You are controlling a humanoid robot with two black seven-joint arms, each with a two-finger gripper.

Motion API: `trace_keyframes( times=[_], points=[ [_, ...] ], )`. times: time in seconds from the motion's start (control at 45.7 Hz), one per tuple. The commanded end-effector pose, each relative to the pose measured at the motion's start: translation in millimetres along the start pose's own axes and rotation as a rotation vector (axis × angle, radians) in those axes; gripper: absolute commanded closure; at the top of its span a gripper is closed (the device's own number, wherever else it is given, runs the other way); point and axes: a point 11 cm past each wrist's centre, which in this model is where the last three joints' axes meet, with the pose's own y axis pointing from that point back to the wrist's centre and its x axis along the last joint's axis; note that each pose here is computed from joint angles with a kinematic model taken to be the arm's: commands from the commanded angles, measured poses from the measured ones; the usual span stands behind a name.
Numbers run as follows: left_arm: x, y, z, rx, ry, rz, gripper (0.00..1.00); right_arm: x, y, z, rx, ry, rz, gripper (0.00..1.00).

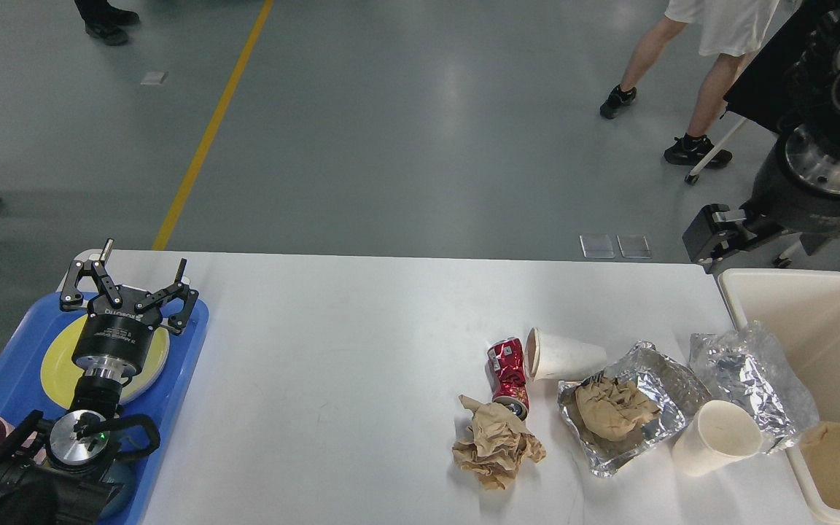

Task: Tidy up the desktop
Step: 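Raise the right gripper and reach over the foil-wrapped food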

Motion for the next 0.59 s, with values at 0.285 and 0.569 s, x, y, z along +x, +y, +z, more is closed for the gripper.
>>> trace_keyframes(
  times=[0.285, 0.569],
  points=[
    [-1, 0, -1, 0.002, 0.002, -0.006, 0.03, 7, -18, 3, 0.052, -0.035, 0.080, 0.00],
    [-1, 0, -1, 0.002, 0.002, -0.006, 0.03, -12, -57, 3, 0.088, -0.050, -0.016, 0.00]
  ],
)
